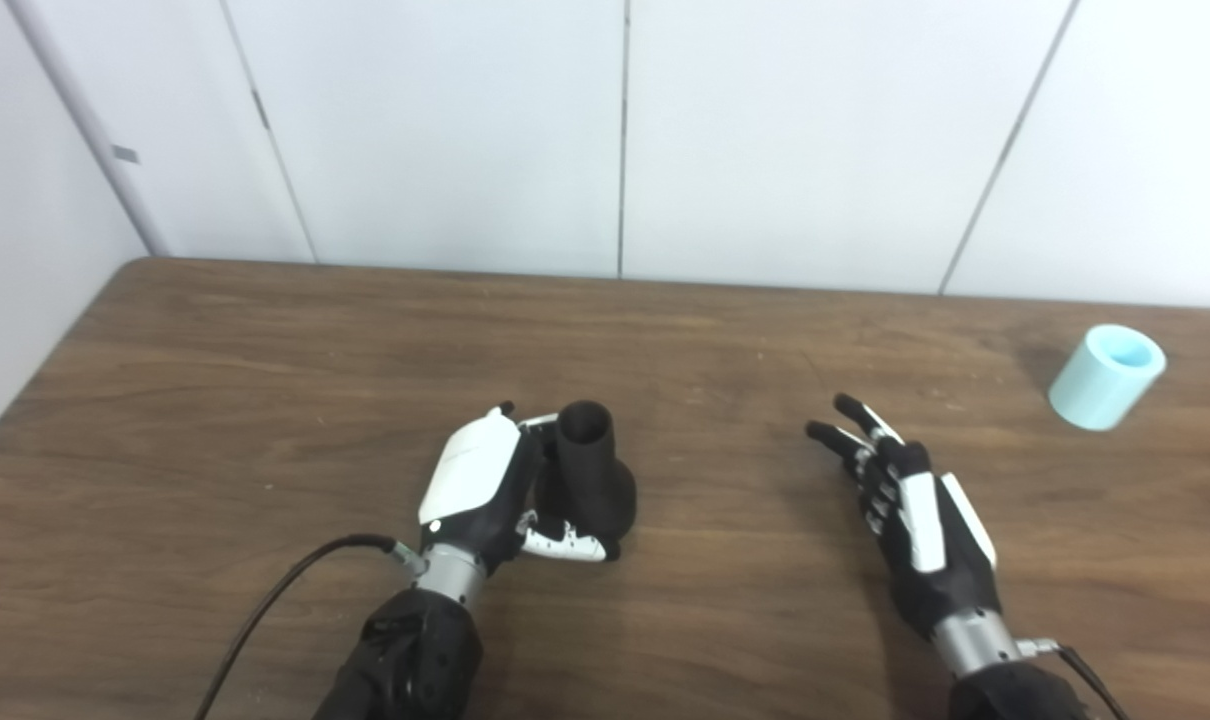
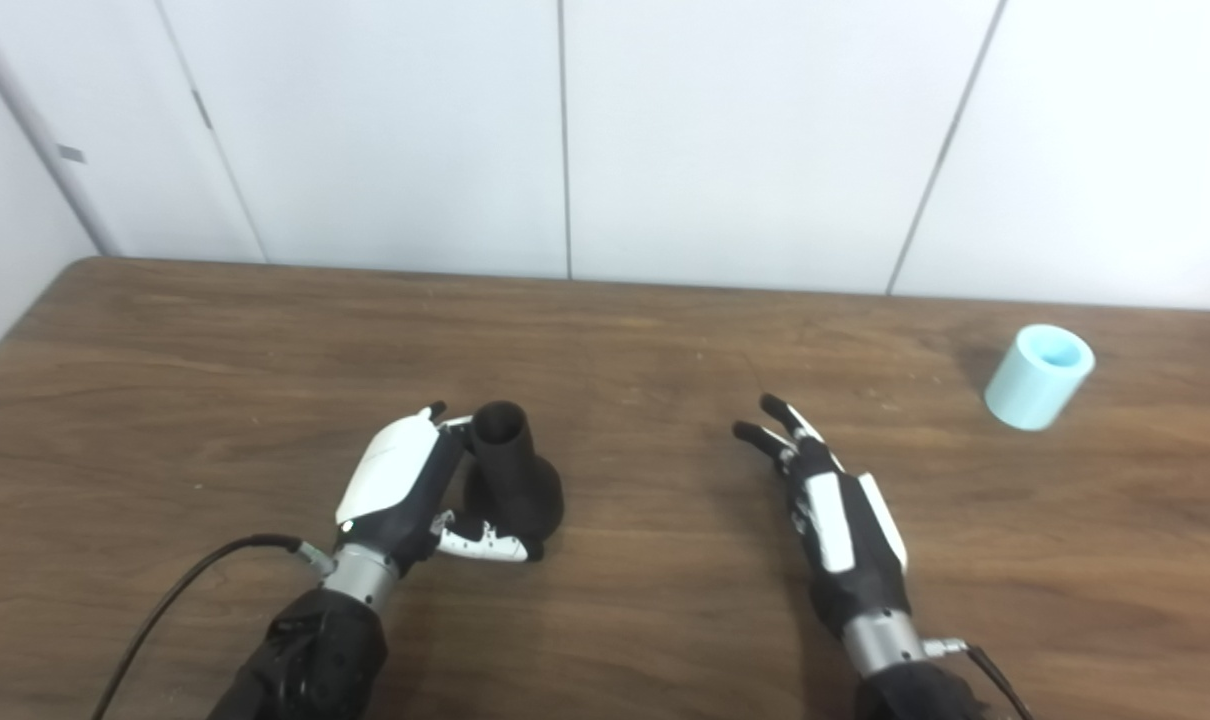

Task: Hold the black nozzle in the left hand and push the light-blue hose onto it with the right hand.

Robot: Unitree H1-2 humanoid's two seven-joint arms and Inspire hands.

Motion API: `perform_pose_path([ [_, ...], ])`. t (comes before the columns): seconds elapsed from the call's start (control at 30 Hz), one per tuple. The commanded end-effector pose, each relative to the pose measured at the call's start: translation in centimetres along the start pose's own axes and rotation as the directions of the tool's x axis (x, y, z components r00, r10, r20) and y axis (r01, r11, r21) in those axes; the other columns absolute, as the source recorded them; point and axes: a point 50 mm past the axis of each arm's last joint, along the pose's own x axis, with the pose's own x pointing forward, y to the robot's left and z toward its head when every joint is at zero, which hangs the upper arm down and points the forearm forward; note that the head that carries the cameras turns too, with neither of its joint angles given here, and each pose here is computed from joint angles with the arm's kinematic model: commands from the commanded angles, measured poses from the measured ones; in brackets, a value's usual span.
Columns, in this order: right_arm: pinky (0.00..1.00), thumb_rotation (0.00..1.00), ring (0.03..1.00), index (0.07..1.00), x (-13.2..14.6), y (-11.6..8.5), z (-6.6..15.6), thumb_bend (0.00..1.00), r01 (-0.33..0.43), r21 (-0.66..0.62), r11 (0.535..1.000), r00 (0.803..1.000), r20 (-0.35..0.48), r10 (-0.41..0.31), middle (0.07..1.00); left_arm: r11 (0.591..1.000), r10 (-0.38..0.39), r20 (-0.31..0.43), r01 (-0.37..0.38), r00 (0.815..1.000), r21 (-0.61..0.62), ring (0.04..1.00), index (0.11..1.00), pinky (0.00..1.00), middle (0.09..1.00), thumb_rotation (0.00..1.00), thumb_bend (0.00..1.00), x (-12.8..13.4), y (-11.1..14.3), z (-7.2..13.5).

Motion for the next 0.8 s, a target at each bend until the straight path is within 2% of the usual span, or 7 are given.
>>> perform_pose_path([
  [0.0,1.00,0.98,0.941,0.925,0.3,0.7,1.5,0.66,-0.006,0.004,1.000,0.999,0.053,0.005,0.819,0.995,-0.100,-0.003,0.100,0.995,-0.013,0.683,0.467,1.00,0.525,0.00,0.52,-1.0,-1.6,0.5],
  [0.37,1.00,0.98,0.933,0.927,-0.5,1.1,1.5,0.66,0.019,0.007,1.000,0.999,0.044,-0.019,0.816,0.979,-0.204,0.036,0.204,0.978,0.005,0.705,0.466,1.00,0.519,0.00,0.52,-3.4,-3.7,2.0],
  [0.77,1.00,0.98,0.927,0.920,-0.4,1.1,1.9,0.66,0.026,0.010,1.000,0.998,0.048,-0.026,0.819,0.956,-0.292,0.011,0.292,0.956,-0.001,0.722,0.464,1.00,0.522,0.00,0.52,-3.3,-4.9,1.9],
])
